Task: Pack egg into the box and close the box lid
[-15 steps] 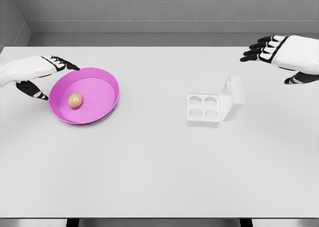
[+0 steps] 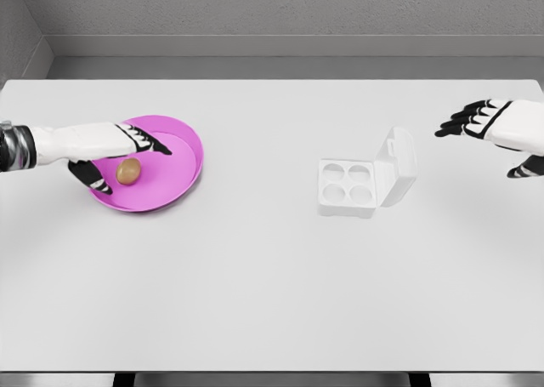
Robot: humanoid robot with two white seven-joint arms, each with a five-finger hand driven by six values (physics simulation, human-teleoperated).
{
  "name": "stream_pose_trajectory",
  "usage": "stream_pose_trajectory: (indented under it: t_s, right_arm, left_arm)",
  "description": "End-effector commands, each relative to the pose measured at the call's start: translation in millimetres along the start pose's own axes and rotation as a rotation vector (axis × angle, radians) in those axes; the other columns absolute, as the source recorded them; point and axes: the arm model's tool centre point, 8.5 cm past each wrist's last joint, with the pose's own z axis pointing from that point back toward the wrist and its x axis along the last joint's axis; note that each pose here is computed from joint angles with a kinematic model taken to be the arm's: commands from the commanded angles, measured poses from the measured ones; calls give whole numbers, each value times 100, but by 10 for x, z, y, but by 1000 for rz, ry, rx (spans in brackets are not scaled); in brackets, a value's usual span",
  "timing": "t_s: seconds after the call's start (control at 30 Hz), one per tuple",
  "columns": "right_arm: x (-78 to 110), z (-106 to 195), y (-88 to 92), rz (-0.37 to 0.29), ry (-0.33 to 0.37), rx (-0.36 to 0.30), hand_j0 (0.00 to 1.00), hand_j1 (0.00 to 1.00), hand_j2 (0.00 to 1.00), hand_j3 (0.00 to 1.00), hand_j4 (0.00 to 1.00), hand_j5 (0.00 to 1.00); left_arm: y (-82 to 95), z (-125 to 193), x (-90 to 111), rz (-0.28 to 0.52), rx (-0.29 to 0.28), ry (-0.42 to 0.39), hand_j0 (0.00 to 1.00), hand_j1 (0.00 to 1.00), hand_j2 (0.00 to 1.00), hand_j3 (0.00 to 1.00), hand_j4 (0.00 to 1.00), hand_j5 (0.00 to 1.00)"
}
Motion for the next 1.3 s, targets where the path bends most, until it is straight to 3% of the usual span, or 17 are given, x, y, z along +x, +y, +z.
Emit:
stream_pose_trajectory:
  t_s: [0.0,0.03,0.23,1.13,1.27]
  right_arm:
    - [-12,-9,63,-17,1,15,100,100,100,100,100,100]
    - [16,-56,163,-29,-12,41,100,100,100,100,100,100]
    - [52,-117,287,-28,-22,85,100,100,100,100,100,100]
    - [101,-219,500,-46,-44,148,100,100,100,100,100,100]
    - [99,-221,490,-45,-44,145,100,100,100,100,100,100]
  left_arm:
    - [-37,-71,-7,14,-7,-1,94,94,94,94,94,94]
    - [-49,-71,-23,19,-8,3,93,93,93,93,93,93]
    - [-115,-99,-115,32,-27,34,88,88,88,88,88,88]
    - [-203,-170,-224,36,-64,76,83,83,83,83,83,83]
    - [-204,-204,-208,29,-67,74,76,76,76,76,76,76]
